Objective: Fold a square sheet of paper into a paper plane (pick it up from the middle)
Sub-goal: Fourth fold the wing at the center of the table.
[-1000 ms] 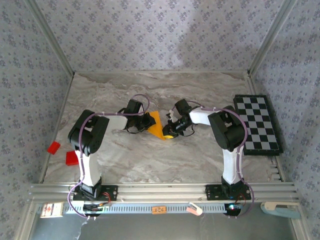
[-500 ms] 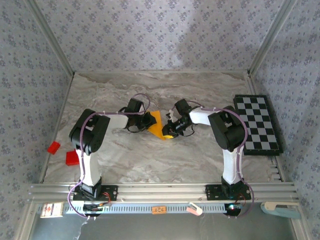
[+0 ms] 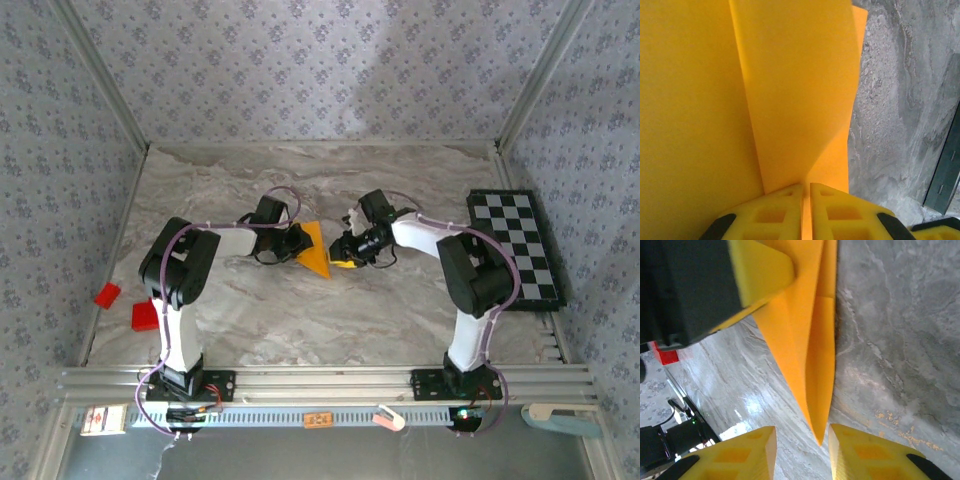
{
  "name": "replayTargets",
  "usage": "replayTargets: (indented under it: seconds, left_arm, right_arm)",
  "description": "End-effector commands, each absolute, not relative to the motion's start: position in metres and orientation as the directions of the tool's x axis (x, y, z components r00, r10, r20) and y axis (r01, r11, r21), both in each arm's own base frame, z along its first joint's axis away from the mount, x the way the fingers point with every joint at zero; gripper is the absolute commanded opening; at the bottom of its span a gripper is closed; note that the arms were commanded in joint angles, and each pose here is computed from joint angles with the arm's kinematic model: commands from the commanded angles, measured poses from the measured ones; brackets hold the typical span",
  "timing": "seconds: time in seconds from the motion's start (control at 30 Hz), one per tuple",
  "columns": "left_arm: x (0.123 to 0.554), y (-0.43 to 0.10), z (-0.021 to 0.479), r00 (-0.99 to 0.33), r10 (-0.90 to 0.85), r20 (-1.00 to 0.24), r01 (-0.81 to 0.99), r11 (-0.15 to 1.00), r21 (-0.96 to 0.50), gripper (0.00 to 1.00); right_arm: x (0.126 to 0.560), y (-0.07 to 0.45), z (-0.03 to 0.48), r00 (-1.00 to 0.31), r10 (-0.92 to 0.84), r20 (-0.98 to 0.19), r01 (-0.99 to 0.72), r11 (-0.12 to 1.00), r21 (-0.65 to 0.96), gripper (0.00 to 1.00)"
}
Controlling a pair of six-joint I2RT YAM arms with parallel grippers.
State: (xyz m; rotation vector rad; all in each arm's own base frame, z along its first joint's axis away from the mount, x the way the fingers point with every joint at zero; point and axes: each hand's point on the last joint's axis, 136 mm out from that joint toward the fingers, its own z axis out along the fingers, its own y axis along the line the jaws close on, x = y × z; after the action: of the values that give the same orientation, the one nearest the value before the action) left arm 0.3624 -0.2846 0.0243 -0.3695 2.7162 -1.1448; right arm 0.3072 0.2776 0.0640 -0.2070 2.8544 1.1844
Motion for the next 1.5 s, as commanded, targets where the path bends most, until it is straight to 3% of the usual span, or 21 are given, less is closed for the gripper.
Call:
replayTargets:
  seconds: [0.0, 0.2, 0.37, 1.47]
  left_arm:
    - [0.351, -0.274, 0.0, -0.958, -0.286, -0.008, -0.208, 0.719, -0.663, 0.13]
    - [0.35, -0.275, 0.0, -0.959, -0.283, -0.006, -0.207, 0.716, -0.666, 0.13]
    - [0.349, -0.275, 0.0, -0.96, -0.281, -0.002, -0.208, 0.717, -0.665, 0.13]
    - [0.351, -0.278, 0.007, -0.96, -0.279, -0.005, -0.202, 0.707, -0.677, 0.16]
  right_arm:
    - [0.313, 0.278, 0.075, -0.985, -0.113, -0.133, -0.173, 0.735, 0.656, 0.3]
    - [0.321, 0.299, 0.072, -0.968, -0.17, -0.186, -0.247, 0.78, 0.575, 0.19]
    - [0.321, 0.311, 0.062, -0.961, -0.202, -0.187, -0.271, 0.807, 0.525, 0.15]
    - [0.308, 0.304, 0.019, -0.971, -0.219, -0.092, -0.237, 0.859, 0.454, 0.15]
